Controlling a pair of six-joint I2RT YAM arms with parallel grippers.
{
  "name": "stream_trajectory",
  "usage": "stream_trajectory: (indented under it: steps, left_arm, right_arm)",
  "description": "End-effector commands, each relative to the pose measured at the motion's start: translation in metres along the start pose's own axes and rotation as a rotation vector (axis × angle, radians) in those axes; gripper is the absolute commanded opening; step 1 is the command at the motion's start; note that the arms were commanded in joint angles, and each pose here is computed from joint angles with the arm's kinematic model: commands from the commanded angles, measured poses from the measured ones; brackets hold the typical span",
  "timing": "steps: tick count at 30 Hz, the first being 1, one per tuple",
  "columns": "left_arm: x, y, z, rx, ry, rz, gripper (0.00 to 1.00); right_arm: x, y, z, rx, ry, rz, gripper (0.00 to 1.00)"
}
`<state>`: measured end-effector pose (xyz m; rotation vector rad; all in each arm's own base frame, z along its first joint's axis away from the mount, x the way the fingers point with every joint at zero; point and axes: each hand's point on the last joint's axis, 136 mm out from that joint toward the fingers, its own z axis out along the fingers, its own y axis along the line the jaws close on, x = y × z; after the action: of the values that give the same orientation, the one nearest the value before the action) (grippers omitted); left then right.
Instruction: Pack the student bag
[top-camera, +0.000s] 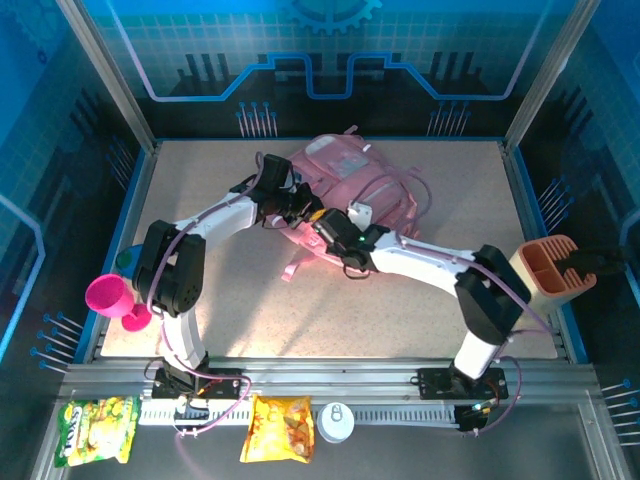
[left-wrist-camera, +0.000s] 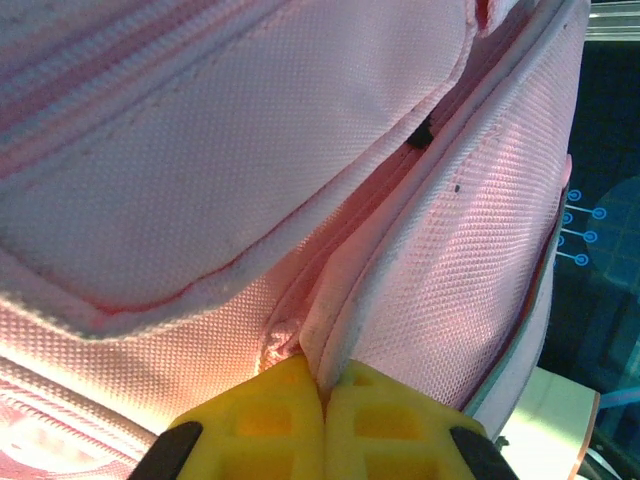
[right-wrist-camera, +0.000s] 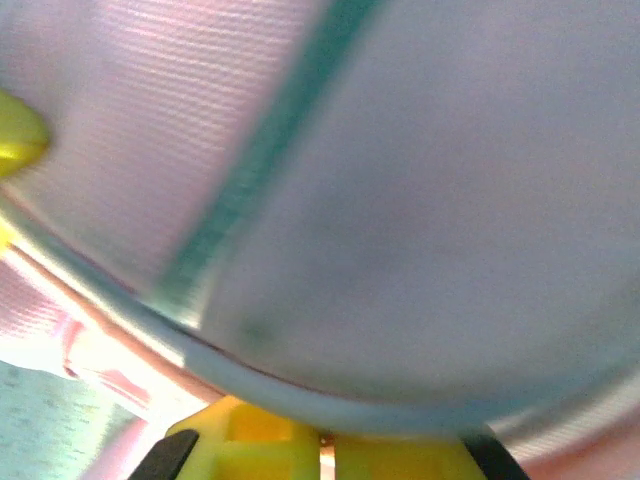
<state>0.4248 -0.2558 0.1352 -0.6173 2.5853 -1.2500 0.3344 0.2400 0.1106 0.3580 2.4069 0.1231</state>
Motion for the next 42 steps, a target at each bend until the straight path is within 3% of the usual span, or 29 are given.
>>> stream_trajectory:
  steps: [1, 7, 10, 15, 21, 26, 36, 39, 42]
  left_arm:
    - [-0.013, -0.014, -0.024, 0.038, -0.036, 0.046, 0.00]
    - [-0.019, -0.012, -0.025, 0.022, -0.046, 0.063, 0.00]
    - [-0.024, -0.011, -0.032, 0.012, -0.070, 0.065, 0.00]
    - [-0.029, 0.003, -0.054, -0.004, -0.126, 0.032, 0.27]
    - [-0.023, 0.024, -0.076, 0.006, -0.173, -0.049, 0.40]
    - [-0.011, 0.027, -0.075, 0.062, -0.149, -0.127, 0.46]
    - [-0.005, 0.024, -0.058, 0.087, -0.098, -0.143, 0.44]
    - [-0.003, 0.021, -0.050, 0.077, -0.081, -0.128, 0.38]
    - [-0.004, 0.026, -0.044, 0.063, -0.073, -0.139, 0.24]
  right_arm:
    - [-0.009, -0.051, -0.011, 0.111, -0.049, -0.084, 0.08]
    - [-0.013, -0.060, -0.016, 0.044, -0.047, -0.156, 0.06]
    - [-0.024, -0.039, -0.015, -0.050, -0.047, -0.252, 0.05]
    - [-0.028, 0.019, -0.019, -0.268, -0.021, -0.468, 0.01]
    - [-0.019, 0.084, -0.031, -0.540, 0.030, -0.554, 0.01]
    - [-0.010, 0.119, -0.034, -0.642, 0.061, -0.576, 0.01]
    - [0.003, 0.135, -0.032, -0.685, 0.106, -0.594, 0.01]
    - [0.004, 0.131, -0.029, -0.664, 0.111, -0.592, 0.01]
    - [0.001, 0.122, -0.025, -0.619, 0.099, -0.586, 0.01]
